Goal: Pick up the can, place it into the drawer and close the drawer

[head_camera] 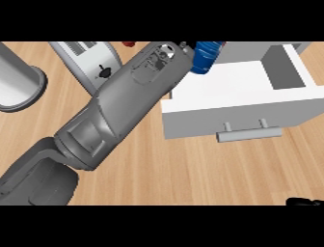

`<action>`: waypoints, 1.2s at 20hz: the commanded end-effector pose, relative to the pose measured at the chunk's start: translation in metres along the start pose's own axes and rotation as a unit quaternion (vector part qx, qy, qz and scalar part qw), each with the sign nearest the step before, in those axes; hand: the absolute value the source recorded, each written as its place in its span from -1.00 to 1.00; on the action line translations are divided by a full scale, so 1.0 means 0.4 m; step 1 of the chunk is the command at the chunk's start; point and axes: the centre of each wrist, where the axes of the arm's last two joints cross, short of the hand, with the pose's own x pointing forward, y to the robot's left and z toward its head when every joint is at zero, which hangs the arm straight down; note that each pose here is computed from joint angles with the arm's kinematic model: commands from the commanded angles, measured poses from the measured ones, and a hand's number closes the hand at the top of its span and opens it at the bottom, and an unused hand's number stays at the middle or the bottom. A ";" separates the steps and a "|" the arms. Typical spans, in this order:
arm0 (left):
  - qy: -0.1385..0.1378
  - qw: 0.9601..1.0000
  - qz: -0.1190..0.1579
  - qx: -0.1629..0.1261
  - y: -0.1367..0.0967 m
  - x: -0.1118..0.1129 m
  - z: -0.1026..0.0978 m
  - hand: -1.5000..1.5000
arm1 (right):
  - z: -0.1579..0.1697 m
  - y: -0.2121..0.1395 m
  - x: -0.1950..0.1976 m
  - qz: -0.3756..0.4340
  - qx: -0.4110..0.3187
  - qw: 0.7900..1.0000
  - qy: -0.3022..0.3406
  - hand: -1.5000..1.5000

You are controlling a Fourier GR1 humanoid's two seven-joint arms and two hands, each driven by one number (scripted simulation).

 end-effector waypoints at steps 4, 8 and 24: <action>0.002 1.000 -0.027 0.012 0.006 -0.088 0.012 1.00 | 0.003 0.004 -0.009 -0.008 0.013 1.000 -0.005 -1.00; -0.011 0.999 -0.046 0.003 0.011 -0.089 0.002 1.00 | 0.012 0.013 0.015 -0.004 0.003 1.000 -0.009 -1.00; 0.002 0.997 -0.039 0.073 0.006 -0.141 0.025 -1.00 | -0.027 0.018 0.013 0.001 0.021 1.000 -0.022 -1.00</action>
